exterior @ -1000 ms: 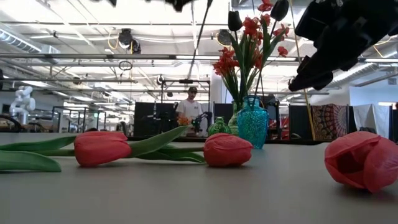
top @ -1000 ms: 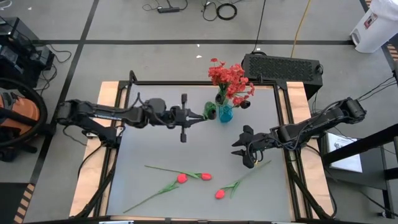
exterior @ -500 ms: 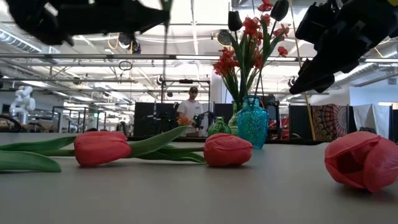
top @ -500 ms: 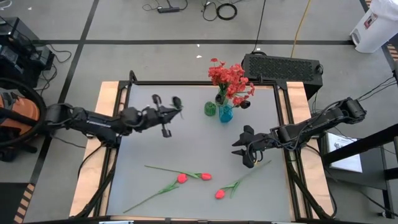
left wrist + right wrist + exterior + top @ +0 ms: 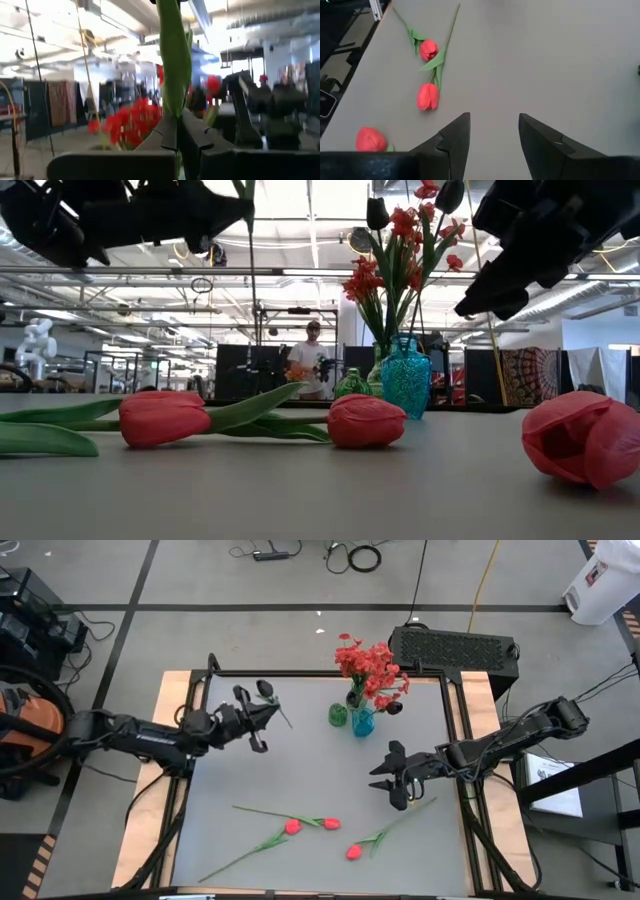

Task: Sort flowers into vase by color
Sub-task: Put the black flower into the blue vase

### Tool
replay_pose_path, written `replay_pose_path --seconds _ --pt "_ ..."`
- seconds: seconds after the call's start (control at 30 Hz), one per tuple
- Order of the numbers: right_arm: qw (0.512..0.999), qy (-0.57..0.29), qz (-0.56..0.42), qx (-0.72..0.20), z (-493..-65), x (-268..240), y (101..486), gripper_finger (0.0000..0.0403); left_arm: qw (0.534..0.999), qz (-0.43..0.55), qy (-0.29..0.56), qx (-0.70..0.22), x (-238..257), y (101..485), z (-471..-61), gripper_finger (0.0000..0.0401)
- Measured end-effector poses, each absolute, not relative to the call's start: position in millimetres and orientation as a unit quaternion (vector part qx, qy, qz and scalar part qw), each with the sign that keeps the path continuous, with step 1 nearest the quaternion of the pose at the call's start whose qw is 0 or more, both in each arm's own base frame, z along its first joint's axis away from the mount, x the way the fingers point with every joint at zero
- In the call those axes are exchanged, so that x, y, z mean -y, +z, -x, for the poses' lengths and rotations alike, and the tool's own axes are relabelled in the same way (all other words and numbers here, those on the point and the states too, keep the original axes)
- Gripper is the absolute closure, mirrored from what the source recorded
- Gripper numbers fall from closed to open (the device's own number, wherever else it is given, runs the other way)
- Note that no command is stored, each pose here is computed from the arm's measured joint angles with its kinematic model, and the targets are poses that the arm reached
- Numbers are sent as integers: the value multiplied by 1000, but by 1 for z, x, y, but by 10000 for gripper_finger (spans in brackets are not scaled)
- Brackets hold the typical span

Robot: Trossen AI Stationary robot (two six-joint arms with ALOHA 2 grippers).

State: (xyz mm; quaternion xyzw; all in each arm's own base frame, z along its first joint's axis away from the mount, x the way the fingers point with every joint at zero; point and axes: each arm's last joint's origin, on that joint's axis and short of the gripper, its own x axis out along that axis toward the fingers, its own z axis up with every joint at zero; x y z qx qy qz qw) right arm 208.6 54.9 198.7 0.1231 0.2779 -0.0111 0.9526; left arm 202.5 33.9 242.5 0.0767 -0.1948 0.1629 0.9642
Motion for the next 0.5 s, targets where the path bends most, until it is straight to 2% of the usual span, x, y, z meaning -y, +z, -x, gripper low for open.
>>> replay_pose_path --seconds 0.27,0.5 --pt "955 -9 -124 -270 -209 -55 200 243 955 -78 154 242 -37 257 -227 396" --pt "955 -9 -124 -270 -209 -55 200 243 951 -82 168 247 -50 262 -264 390"
